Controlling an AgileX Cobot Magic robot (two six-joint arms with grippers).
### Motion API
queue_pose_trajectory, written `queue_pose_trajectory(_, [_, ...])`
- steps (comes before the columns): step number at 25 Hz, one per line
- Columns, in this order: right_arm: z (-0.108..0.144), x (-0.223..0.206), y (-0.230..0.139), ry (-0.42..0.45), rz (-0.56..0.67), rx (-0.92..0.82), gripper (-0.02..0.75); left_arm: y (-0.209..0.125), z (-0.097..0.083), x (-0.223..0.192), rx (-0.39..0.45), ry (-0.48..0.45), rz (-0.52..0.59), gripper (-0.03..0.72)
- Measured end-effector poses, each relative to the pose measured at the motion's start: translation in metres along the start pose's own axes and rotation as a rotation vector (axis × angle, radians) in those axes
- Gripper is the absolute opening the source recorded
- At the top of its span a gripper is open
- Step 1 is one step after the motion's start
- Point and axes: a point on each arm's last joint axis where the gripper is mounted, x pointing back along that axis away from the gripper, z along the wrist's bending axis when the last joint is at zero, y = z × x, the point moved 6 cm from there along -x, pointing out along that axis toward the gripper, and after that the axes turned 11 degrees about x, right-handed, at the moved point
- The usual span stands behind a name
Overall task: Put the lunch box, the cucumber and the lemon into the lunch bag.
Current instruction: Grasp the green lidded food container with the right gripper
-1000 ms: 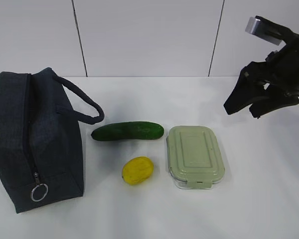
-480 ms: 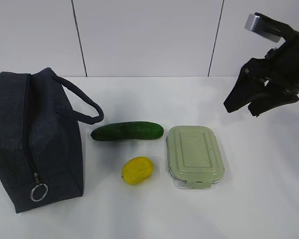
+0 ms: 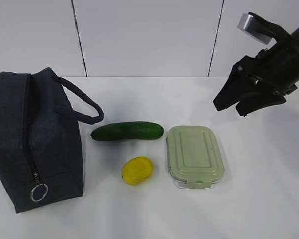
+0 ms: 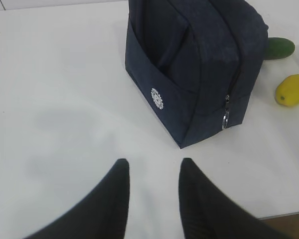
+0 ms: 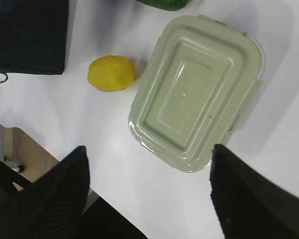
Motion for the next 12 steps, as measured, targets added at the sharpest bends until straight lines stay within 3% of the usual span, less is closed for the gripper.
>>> queue_pose_trajectory(12, [-0.016,-0.009,-0.004,-0.037,0.029,0.014,0.572,0.000,0.000,0.000,0.000,-0.001,0.000,0.242])
